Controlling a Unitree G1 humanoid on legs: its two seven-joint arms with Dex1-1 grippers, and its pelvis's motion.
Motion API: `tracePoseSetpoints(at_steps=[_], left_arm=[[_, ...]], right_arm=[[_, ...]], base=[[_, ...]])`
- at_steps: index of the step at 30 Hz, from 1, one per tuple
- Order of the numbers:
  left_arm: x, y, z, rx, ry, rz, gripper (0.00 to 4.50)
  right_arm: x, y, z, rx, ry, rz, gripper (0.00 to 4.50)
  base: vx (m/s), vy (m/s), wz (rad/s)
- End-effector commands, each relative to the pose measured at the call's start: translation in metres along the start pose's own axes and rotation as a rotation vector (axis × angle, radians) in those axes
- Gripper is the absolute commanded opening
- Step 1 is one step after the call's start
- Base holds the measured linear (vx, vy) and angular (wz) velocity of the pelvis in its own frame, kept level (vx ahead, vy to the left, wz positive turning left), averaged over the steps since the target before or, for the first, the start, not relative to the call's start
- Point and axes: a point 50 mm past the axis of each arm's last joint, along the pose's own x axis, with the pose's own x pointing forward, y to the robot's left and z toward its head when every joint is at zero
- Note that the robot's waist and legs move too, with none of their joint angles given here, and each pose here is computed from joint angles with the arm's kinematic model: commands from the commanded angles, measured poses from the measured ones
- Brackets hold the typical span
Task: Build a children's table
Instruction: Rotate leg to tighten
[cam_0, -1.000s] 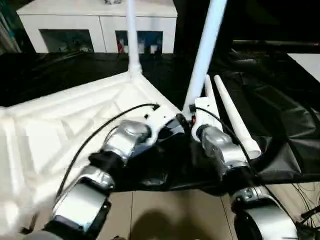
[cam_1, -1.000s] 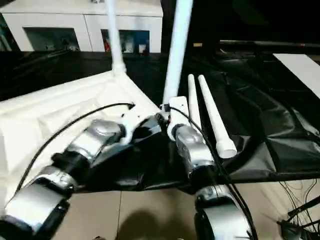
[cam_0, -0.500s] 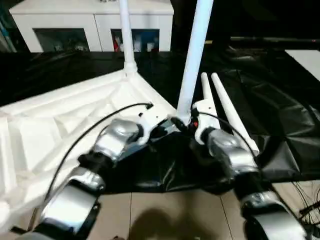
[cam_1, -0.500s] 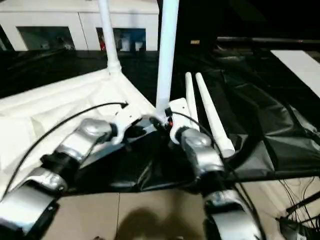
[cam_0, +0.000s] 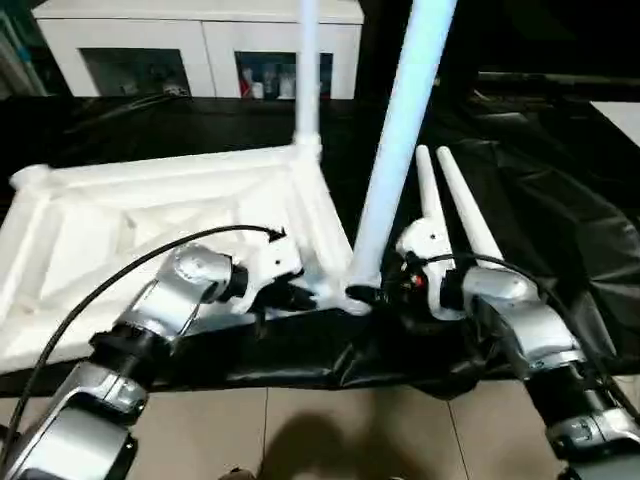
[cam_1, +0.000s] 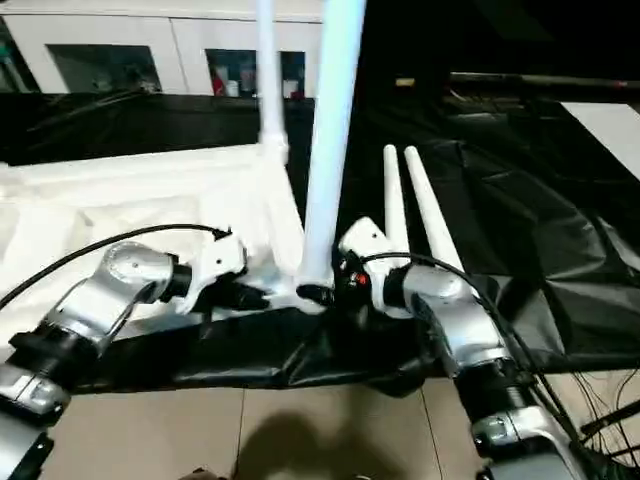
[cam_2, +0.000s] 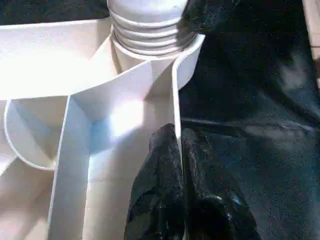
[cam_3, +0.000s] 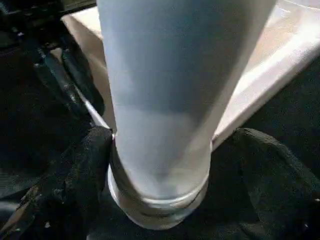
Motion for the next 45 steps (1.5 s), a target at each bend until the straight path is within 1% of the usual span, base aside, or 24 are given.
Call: tracePoseSetpoints(at_steps=[1, 9, 10, 11, 14, 15, 16, 19, 22, 25, 29, 31, 33, 35, 37, 39, 40, 41, 43, 44, 45], left_arm=[[0.003, -0.005, 0.006, 0.044, 0.002, -0.051, 0.0], [0.001, -0.007, 0.008, 0.044, -0.004, -0.054, 0.0], [0.002, -0.007, 0.008, 0.044, -0.005, -0.053, 0.0], [0.002, -0.008, 0.008, 0.043, -0.005, -0.052, 0.0], [0.002, -0.008, 0.008, 0.041, -0.005, -0.049, 0.0], [0.002, -0.007, 0.008, 0.04, -0.005, -0.049, 0.0], [0.001, -0.007, 0.008, 0.04, -0.004, -0.047, 0.0], [0.001, -0.007, 0.007, 0.038, -0.001, -0.045, 0.0], [0.0, -0.008, 0.006, 0.034, 0.003, -0.046, 0.0], [0.0, -0.008, 0.006, 0.032, 0.005, -0.047, 0.0], [0.003, -0.005, 0.005, 0.012, 0.001, -0.014, 0.0], [0.006, 0.002, 0.007, -0.011, -0.008, 0.058, 0.0], [0.011, 0.012, 0.008, -0.038, -0.006, 0.154, 0.0], [0.017, 0.02, 0.011, -0.052, 0.005, 0.238, 0.0], [0.023, 0.023, 0.015, -0.07, -0.003, 0.28, 0.0], [0.025, 0.025, 0.017, -0.078, -0.01, 0.294, 0.0], [0.032, 0.029, 0.022, -0.083, -0.019, 0.349, 0.0], [0.035, 0.03, 0.026, -0.073, -0.03, 0.364, 0.0], [0.042, 0.03, 0.033, -0.056, -0.054, 0.365, 0.0], [0.045, 0.029, 0.036, -0.046, -0.059, 0.358, 0.0], [0.046, 0.029, 0.037, -0.039, -0.06, 0.353, 0.0]], right_arm=[[-0.002, 0.002, 0.0, -0.015, 0.015, 0.013, 4.0], [0.003, 0.005, -0.001, -0.012, 0.022, 0.028, 4.0], [0.003, 0.005, -0.001, -0.012, 0.023, 0.029, 3.75], [0.003, 0.005, -0.001, -0.008, 0.022, 0.03, 3.67], [0.004, 0.005, -0.001, -0.004, 0.021, 0.031, 3.64], [0.004, 0.005, -0.001, -0.004, 0.022, 0.031, 3.53], [0.004, 0.005, -0.001, -0.004, 0.023, 0.03, 3.27], [0.004, 0.005, -0.002, -0.003, 0.025, 0.029, 3.23], [0.005, 0.005, -0.002, 0.0, 0.026, 0.025, 2.85], [0.005, 0.005, -0.003, 0.006, 0.026, 0.02, 2.76], [0.007, 0.004, -0.008, 0.027, 0.03, -0.027, 2.73], [0.01, 0.002, -0.011, 0.045, 0.035, -0.085, 2.72], [0.015, -0.002, -0.016, 0.082, 0.053, -0.183, 2.72], [0.022, -0.004, -0.022, 0.151, 0.068, -0.296, 2.72], [0.028, -0.004, -0.025, 0.198, 0.068, -0.358, 2.72], [0.03, -0.004, -0.026, 0.215, 0.069, -0.39, 2.72], [0.037, -0.007, -0.028, 0.299, 0.066, -0.517, 2.72], [0.039, -0.009, -0.029, 0.355, 0.059, -0.587, 2.72], [0.046, -0.008, -0.03, 0.459, 0.049, -0.647, 2.72], [0.049, -0.007, -0.03, 0.472, 0.048, -0.652, 2.72], [0.051, -0.005, -0.029, 0.466, 0.047, -0.648, 2.72]], base=[[0.0, 0.0, 0.0], [0.0, 0.0, 0.0], [0.0, 0.0, 0.0], [0.0, 0.0, 0.0], [0.0, 0.0, 0.0], [0.0, 0.0, 0.0], [0.0, 0.0, 0.0], [0.0, 0.0, 0.0], [0.0, 0.0, 0.0], [0.0, 0.0, 0.0], [0.0, 0.0, 0.0], [0.0, 0.0, 0.0], [0.0, 0.0, 0.0], [0.0, 0.0, 0.0], [0.0, 0.0, 0.0], [0.0, 0.0, 0.0], [0.0, 0.0, 0.0], [0.0, 0.0, 0.0], [0.0, 0.0, 0.0], [0.0, 0.0, 0.0], [0.0, 0.0, 0.0]])
